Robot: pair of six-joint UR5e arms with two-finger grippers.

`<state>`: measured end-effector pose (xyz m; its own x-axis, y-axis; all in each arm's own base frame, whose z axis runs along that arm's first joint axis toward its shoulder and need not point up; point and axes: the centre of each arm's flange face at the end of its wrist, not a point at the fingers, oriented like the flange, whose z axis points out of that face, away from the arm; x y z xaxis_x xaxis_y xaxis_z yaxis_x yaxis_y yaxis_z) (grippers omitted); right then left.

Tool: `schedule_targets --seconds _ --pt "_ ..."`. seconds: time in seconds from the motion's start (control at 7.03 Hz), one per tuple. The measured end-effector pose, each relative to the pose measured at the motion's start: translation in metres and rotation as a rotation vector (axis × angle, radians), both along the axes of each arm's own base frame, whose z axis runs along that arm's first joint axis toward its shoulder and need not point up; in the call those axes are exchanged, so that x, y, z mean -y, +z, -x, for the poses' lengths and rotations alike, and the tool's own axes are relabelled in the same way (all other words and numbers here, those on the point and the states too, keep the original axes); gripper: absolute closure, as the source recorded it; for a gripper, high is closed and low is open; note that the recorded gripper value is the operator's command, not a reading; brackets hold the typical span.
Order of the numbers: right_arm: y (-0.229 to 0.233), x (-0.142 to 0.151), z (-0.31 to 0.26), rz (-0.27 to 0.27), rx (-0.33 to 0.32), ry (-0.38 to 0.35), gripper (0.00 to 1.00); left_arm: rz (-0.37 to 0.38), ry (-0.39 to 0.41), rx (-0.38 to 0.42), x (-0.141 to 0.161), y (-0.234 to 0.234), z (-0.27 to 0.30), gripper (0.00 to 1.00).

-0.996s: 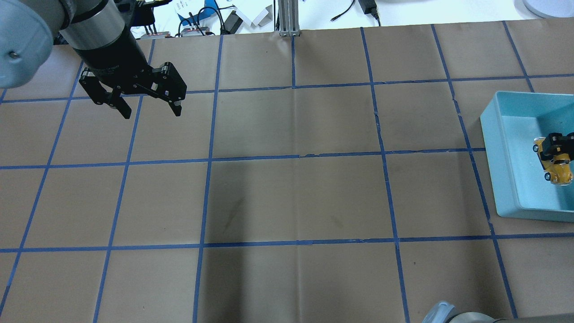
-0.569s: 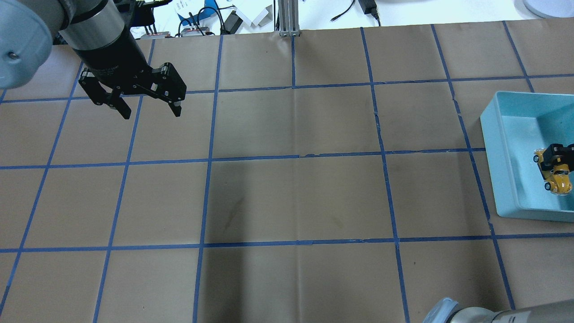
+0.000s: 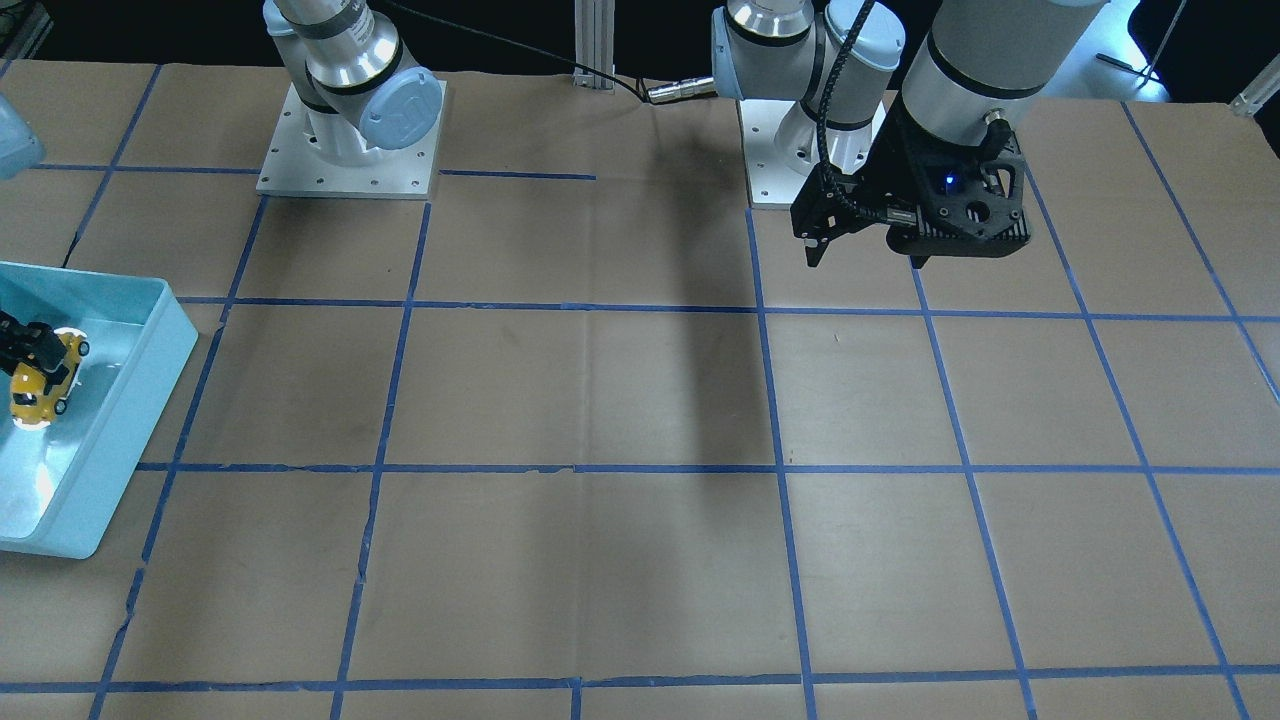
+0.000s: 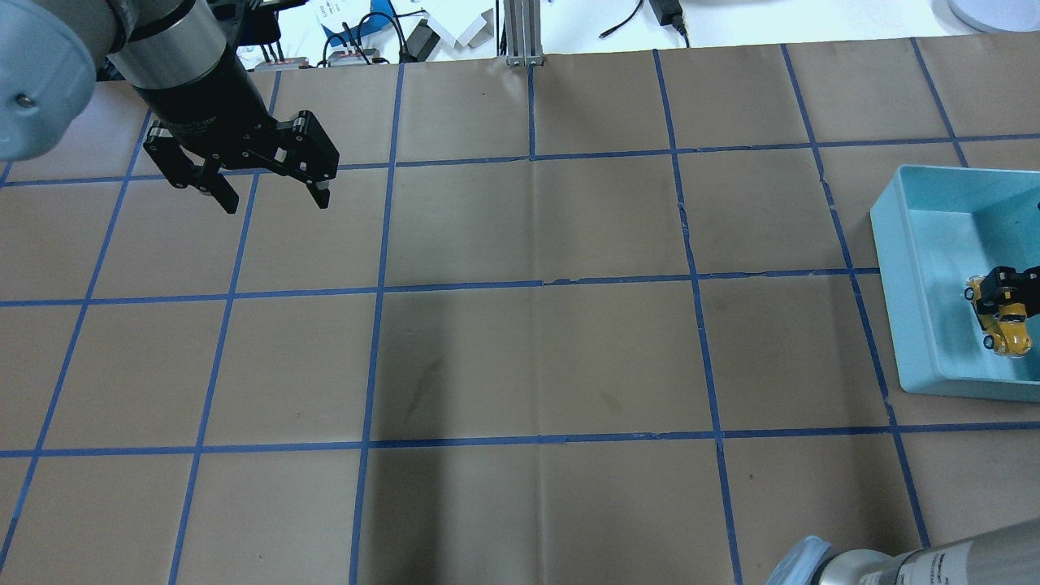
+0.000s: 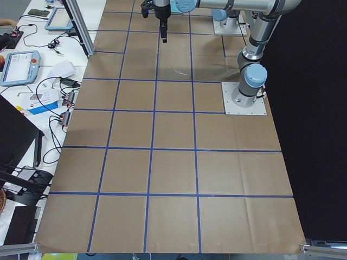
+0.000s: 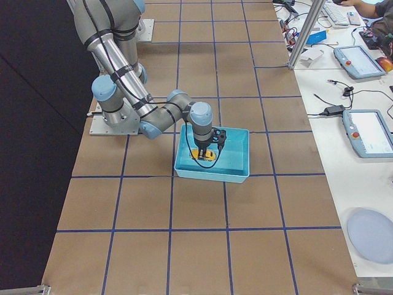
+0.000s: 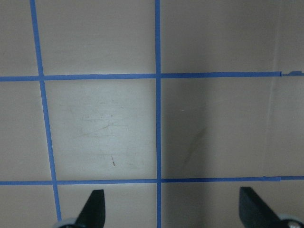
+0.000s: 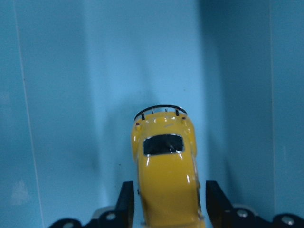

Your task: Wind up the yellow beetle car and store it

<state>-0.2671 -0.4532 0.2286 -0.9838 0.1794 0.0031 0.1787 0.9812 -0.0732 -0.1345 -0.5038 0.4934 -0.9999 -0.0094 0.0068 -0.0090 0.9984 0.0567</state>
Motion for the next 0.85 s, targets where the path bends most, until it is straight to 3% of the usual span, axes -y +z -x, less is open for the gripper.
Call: schedule_targets --seconds 0.43,0.85 --pt "0.029 0.014 0.006 0.018 -0.023 0.014 0.00 0.088 -0.001 0.004 0.009 0.008 -0.001 0.00" --pt "0.123 0.037 -0.052 0.018 -0.015 0.091 0.00 0.097 -0.004 0.006 0.010 0.008 -0.002 0.00"
